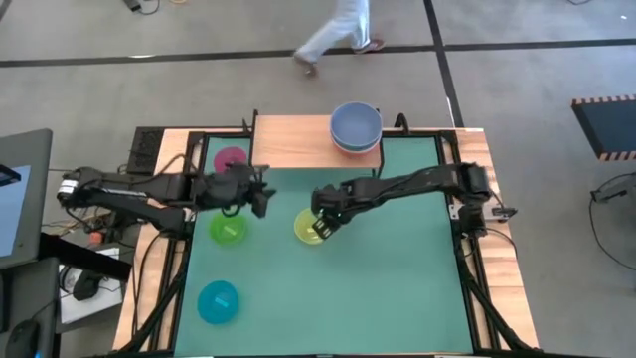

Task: Place and stack bowls onto a shelf
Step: Put the yellow bowl on the shelf

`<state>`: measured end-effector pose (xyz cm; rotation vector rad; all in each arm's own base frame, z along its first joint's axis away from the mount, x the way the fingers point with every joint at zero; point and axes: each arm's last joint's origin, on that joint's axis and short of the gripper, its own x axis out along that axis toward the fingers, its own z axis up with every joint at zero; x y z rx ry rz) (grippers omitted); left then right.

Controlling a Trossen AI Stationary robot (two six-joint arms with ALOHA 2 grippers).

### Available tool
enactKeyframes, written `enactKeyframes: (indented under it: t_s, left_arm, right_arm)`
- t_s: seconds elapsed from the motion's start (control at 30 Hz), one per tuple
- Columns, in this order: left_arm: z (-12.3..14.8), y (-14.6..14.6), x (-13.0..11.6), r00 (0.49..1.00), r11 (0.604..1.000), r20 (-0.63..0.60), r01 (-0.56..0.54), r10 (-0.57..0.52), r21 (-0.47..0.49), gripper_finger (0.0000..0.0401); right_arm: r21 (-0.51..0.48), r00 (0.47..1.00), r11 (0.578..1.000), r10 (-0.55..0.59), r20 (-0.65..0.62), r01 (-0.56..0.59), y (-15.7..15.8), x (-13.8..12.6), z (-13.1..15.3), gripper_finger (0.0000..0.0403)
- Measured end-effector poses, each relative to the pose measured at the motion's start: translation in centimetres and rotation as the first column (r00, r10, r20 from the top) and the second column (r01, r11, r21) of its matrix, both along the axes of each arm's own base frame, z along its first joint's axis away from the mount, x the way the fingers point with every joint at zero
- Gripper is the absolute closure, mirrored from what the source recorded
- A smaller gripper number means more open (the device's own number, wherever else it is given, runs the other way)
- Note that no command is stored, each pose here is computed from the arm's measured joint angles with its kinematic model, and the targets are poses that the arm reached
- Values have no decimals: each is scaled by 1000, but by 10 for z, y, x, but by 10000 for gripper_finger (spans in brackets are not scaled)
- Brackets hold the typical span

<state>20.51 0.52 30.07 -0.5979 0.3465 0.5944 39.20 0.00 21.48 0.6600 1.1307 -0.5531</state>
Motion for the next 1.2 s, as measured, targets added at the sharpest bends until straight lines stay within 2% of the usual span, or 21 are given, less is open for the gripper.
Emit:
enactKeyframes:
  t_s: [0.2, 0.37, 0.47, 0.63, 0.67, 0.87, 1.07, 1.2]
  left_arm:
    - [-20, -24, 4, 999, 999, -37, 2, -4, -50, 221]
    - [-27, -32, 8, 997, 999, -72, 13, -16, -38, 221]
    - [-32, -33, 12, 995, 999, -96, 14, -18, -34, 221]
    - [-40, -33, 18, 989, 1000, -145, 21, -23, -16, 221]
    - [-42, -33, 20, 988, 1000, -153, 22, -24, -12, 221]
    - [-43, -35, 25, 982, 996, -168, 93, -91, 6, 221]
    - [-34, -38, 33, 981, 983, -78, 182, -179, 32, 221]
    - [-31, -38, 35, 975, 974, -69, 214, -209, 71, 221]
  right_arm:
    - [5, 997, 1000, 5, -75, -4, 3, 9, -32, 253]
    - [2, 999, 1000, 24, -37, -24, 3, 14, -33, 265]
    - [-12, 999, 999, 42, 6, -42, 3, 18, -32, 294]
    - [-31, 997, 997, 65, 39, -64, -2, 22, -31, 377]
    - [-37, 996, 997, 76, 47, -74, -2, 22, -30, 381]
    - [-111, 988, 989, 113, 108, -101, 9, 18, -7, 375]
    - [-213, 956, 970, 168, 240, -117, 18, 15, 26, 379]
    - [-264, 947, 959, 178, 268, -105, 21, 11, 38, 379]
